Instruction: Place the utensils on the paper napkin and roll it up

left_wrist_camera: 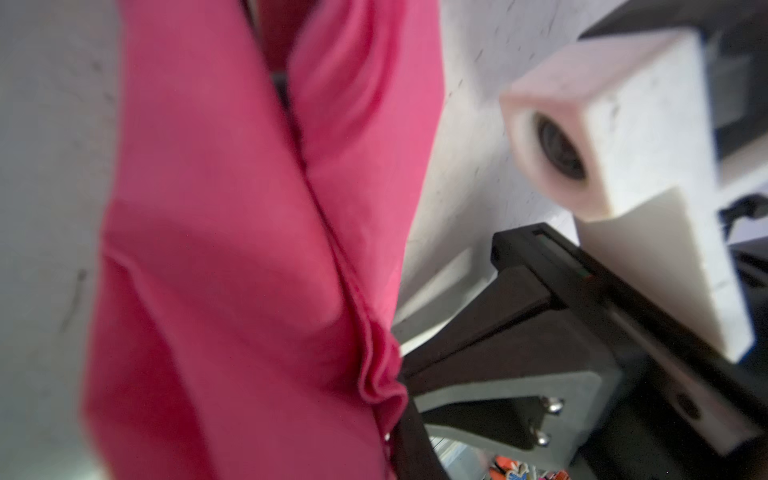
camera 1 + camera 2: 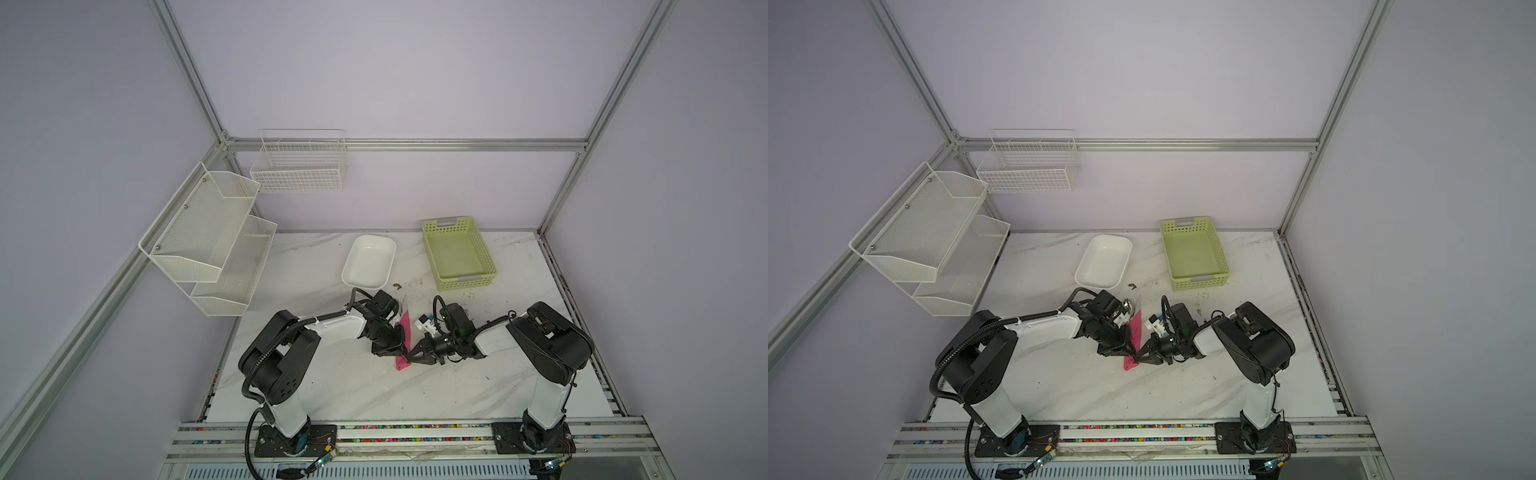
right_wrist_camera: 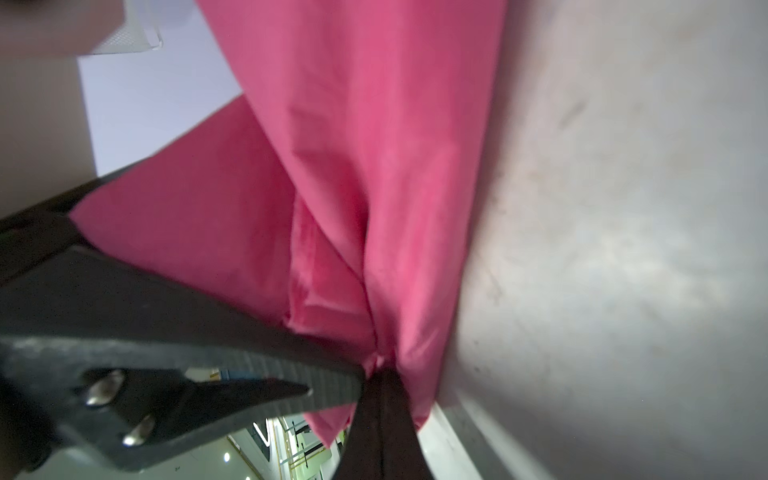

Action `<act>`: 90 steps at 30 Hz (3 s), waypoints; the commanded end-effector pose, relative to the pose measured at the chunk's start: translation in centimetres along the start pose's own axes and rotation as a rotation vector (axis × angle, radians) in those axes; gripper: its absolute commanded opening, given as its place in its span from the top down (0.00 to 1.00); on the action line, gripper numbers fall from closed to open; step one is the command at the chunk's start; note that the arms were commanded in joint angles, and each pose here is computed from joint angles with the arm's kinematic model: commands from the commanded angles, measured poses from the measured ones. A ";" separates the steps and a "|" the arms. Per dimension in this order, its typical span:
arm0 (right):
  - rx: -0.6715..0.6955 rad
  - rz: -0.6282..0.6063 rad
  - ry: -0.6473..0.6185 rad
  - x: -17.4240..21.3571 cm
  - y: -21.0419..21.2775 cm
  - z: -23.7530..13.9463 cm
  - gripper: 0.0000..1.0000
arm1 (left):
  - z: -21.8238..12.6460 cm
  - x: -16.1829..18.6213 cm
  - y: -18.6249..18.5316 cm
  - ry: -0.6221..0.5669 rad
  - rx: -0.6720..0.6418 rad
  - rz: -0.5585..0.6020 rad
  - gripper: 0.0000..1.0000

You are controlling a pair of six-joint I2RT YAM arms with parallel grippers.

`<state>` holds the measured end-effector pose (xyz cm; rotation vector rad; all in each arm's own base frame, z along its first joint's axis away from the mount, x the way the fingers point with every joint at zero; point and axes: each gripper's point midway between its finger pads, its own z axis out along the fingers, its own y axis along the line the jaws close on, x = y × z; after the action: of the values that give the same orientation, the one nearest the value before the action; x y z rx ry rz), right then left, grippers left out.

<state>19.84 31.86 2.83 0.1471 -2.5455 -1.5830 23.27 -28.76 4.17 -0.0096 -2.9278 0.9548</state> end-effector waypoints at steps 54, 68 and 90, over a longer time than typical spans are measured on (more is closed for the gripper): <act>0.133 -0.030 -0.237 -5.4 2.8 -5.8 0.76 | 2.6 1.1 -0.1 0.071 0.065 0.034 0.51; 0.410 0.077 -0.275 -4.3 -3.8 -6.9 1.00 | 2.5 1.5 0.5 0.060 0.061 0.023 0.51; 0.556 0.105 -0.265 -3.1 -6.4 -8.2 1.00 | 3.2 3.8 4.7 0.111 -0.021 -0.061 0.76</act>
<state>25.09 24.87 2.17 -0.0867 -3.0301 -1.0837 22.80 -30.92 3.71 -0.1113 -2.8391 1.2288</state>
